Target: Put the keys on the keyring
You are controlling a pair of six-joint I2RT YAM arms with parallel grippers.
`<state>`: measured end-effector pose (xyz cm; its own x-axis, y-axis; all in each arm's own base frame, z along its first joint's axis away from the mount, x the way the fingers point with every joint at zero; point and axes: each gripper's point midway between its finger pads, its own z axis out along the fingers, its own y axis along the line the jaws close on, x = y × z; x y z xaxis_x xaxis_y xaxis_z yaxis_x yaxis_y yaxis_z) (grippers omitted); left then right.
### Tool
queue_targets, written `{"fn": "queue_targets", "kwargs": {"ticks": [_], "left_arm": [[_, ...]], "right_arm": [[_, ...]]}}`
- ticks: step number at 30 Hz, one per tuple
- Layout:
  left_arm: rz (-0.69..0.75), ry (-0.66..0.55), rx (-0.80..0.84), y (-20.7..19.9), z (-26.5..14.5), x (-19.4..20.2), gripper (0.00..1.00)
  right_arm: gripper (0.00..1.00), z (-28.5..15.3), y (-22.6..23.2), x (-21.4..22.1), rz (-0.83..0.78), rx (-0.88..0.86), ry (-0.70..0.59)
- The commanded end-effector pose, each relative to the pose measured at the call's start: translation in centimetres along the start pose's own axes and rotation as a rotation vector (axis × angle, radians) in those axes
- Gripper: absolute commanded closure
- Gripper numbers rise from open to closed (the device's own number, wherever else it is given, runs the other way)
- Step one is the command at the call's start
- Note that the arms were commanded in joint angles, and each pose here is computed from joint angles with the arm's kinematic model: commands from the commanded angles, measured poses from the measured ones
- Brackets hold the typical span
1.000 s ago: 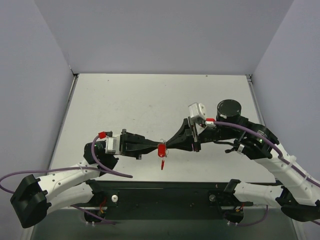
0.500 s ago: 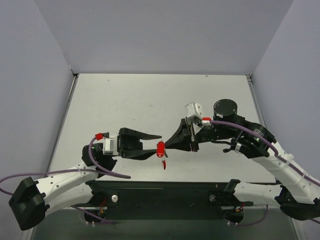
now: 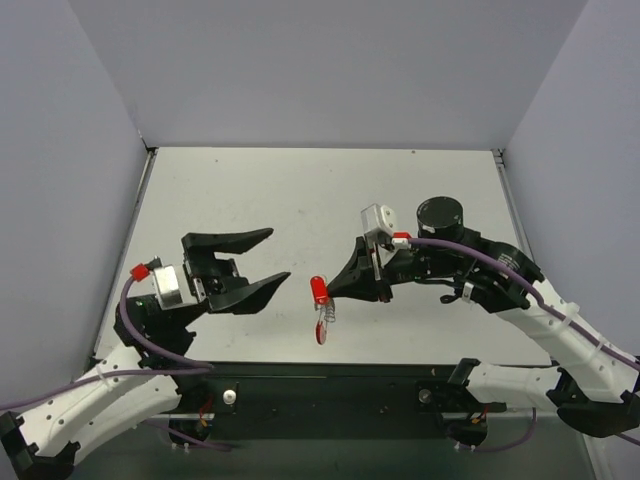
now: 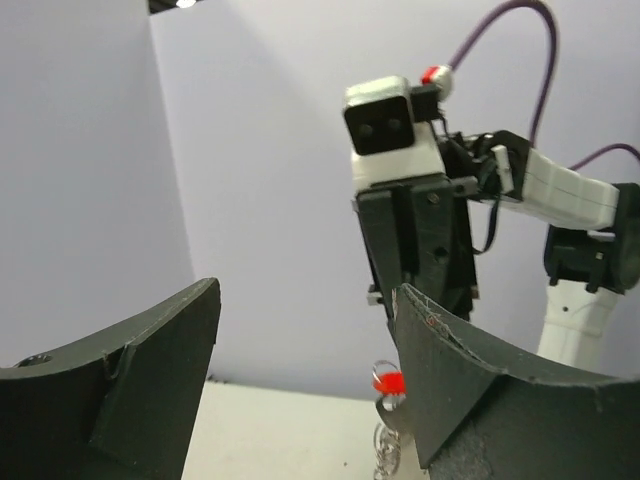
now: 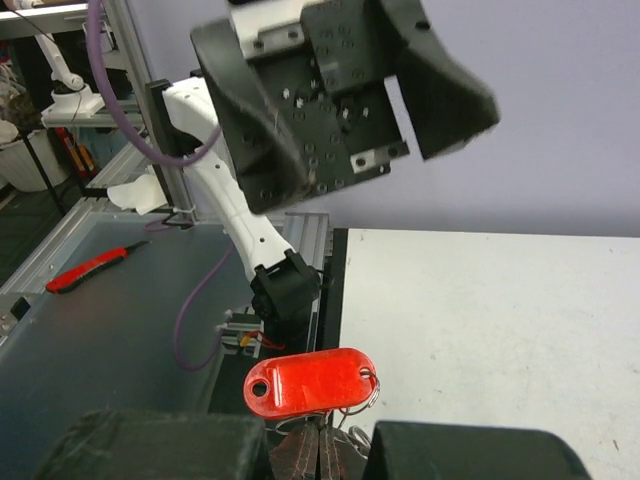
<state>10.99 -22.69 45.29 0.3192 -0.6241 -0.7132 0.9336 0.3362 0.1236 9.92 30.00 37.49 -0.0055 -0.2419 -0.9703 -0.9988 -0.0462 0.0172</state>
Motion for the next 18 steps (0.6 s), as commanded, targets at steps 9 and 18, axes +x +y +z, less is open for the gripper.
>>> {"fn": "queue_targets", "kwargs": {"ticks": [9, 18], "left_arm": [[-0.147, 0.743, 0.0, 0.7, 1.6, 3.4, 0.19], [-0.426, 1.045, 0.302, -4.3, -0.7, 7.2, 0.25]], "right_arm": [[1.0, -0.2, -0.7, 1.1, -0.067, -0.016, 0.124], [1.0, -0.1, -0.1, 2.5, -0.04, -0.068, 0.218]]}}
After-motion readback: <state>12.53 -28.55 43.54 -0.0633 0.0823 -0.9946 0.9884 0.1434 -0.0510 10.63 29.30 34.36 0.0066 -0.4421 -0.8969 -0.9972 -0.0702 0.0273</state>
